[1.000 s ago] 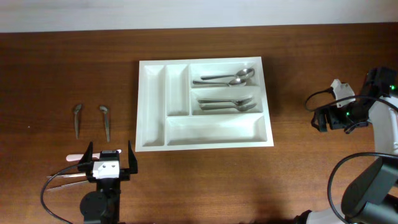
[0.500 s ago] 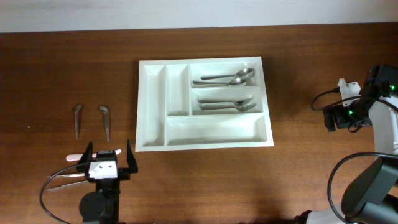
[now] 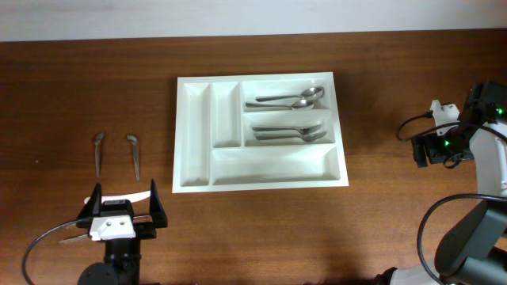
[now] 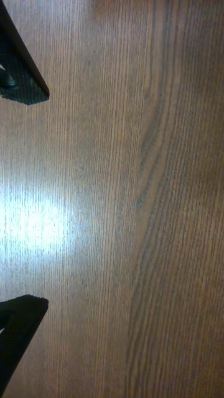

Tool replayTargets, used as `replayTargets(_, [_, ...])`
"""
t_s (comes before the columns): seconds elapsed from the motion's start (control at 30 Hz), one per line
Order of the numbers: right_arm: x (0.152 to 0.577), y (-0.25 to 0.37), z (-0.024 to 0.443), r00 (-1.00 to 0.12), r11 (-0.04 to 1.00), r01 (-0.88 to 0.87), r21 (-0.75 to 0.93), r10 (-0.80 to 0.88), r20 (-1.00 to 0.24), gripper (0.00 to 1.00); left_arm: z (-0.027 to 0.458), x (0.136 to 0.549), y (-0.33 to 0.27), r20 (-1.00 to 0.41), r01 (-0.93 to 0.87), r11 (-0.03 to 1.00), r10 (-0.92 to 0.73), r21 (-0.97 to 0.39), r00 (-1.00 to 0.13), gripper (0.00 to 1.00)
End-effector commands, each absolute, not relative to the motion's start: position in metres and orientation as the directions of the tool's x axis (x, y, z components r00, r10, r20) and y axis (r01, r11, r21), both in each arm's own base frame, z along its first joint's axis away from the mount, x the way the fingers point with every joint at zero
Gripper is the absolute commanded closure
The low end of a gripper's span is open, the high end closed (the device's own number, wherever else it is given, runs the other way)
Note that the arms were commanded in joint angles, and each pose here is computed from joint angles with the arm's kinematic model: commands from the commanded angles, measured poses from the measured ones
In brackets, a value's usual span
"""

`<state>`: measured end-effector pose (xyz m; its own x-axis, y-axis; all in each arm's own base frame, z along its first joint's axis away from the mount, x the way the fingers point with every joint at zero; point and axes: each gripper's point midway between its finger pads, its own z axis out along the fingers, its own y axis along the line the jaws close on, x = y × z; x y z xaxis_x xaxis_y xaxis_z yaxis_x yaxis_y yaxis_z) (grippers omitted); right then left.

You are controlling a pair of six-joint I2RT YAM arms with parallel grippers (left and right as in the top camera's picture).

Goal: Pack container

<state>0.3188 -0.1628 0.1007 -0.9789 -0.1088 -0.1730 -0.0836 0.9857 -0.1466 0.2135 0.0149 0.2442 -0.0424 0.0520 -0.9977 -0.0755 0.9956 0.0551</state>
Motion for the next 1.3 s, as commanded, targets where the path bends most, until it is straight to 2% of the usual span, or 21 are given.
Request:
replayTargets(0.0, [0.319, -0.163, 0.101, -0.979, 0.986, -0.08, -0.145, -0.106, -0.176, 0.01, 0.238, 0.206, 0.023, -0.993, -0.134, 0.988, -0.086, -0.074, -0.084, 0.01])
replayTargets(0.1, [0.319, -0.163, 0.101, -0.979, 0.986, -0.08, -0.145, -0.106, -0.176, 0.01, 0.208, 0.188, 0.047, -0.891, -0.356, 0.864, -0.428, -0.356, -0.15, 0.01])
replayTargets(0.17, [0.319, -0.163, 0.101, -0.979, 0.986, -0.08, -0.145, -0.106, -0.176, 0.01, 0.198, 0.179, 0.05, -0.828, -0.431, 0.794, -0.537, -0.429, -0.164, 0.01])
replayTargets(0.33, [0.319, -0.163, 0.101, -0.979, 0.986, -0.08, -0.145, -0.105, -0.176, 0.01, 0.215, 0.185, 0.044, -0.827, -0.379, 0.8, -0.545, -0.464, -0.137, 0.01])
replayTargets(0.57, [0.319, -0.163, 0.101, -0.979, 0.986, -0.08, -0.145, -0.106, -0.176, 0.01, 0.216, 0.188, 0.036, -0.827, -0.337, 0.819, -0.537, -0.465, -0.165, 0.01])
replayTargets(0.6, [0.319, -0.163, 0.101, -0.979, 0.986, -0.08, -0.145, -0.106, -0.176, 0.01, 0.215, 0.186, 0.042, -0.795, -0.384, 0.768, -0.594, -0.512, -0.128, 0.01])
replayTargets(0.67, [0.319, -0.163, 0.101, -0.979, 0.986, -0.08, -0.145, -0.106, -0.176, 0.01, 0.21, 0.18, 0.06, -0.687, -0.5, 0.598, -0.726, -0.627, -0.007, 0.01])
replayTargets(0.73, [0.319, -0.163, 0.101, -0.979, 0.986, -0.08, -0.145, -0.106, -0.176, 0.01, 0.207, 0.174, 0.072, -0.602, -0.582, 0.45, -0.794, -0.677, 0.087, 0.0])
replayTargets(0.8, [0.319, -0.163, 0.101, -0.979, 0.986, -0.08, -0.145, -0.106, -0.176, 0.01, 0.208, 0.172, 0.077, -0.576, -0.653, 0.387, -0.812, -0.65, 0.092, 0.0])
replayTargets(0.87, [0.319, -0.163, 0.101, -0.979, 0.986, -0.08, -0.145, -0.105, -0.176, 0.01, 0.21, 0.176, 0.075, -0.577, -0.703, 0.392, -0.816, -0.593, 0.032, 0.0])
replayTargets(0.97, [0.319, -0.163, 0.101, -0.979, 0.986, -0.08, -0.145, -0.105, -0.176, 0.01, 0.219, 0.196, 0.064, -0.596, -0.699, 0.494, -0.794, -0.516, -0.121, 0.01])
replayTargets(1.1, [0.319, -0.163, 0.101, -0.979, 0.986, -0.08, -0.145, -0.106, -0.176, 0.01, 0.201, 0.211, 0.05, -0.526, -0.716, 0.506, -0.82, -0.48, -0.227, 0.01])
replayTargets(1.2, [0.319, -0.163, 0.101, -0.979, 0.986, -0.08, -0.145, -0.106, -0.176, 0.01, 0.194, 0.222, 0.052, -0.542, -0.726, 0.543, -0.793, -0.423, -0.277, 0.01])
replayTargets(1.23, [0.319, -0.163, 0.101, -0.979, 0.986, -0.08, -0.145, -0.106, -0.176, 0.01, 0.192, 0.22, 0.056, -0.535, -0.752, 0.519, -0.803, -0.407, -0.264, 0.01])
replayTargets(1.27, [0.319, -0.163, 0.101, -0.979, 0.986, -0.08, -0.145, -0.106, -0.176, 0.01, 0.188, 0.213, 0.062, -0.499, -0.811, 0.425, -0.845, -0.403, -0.195, 0.0])
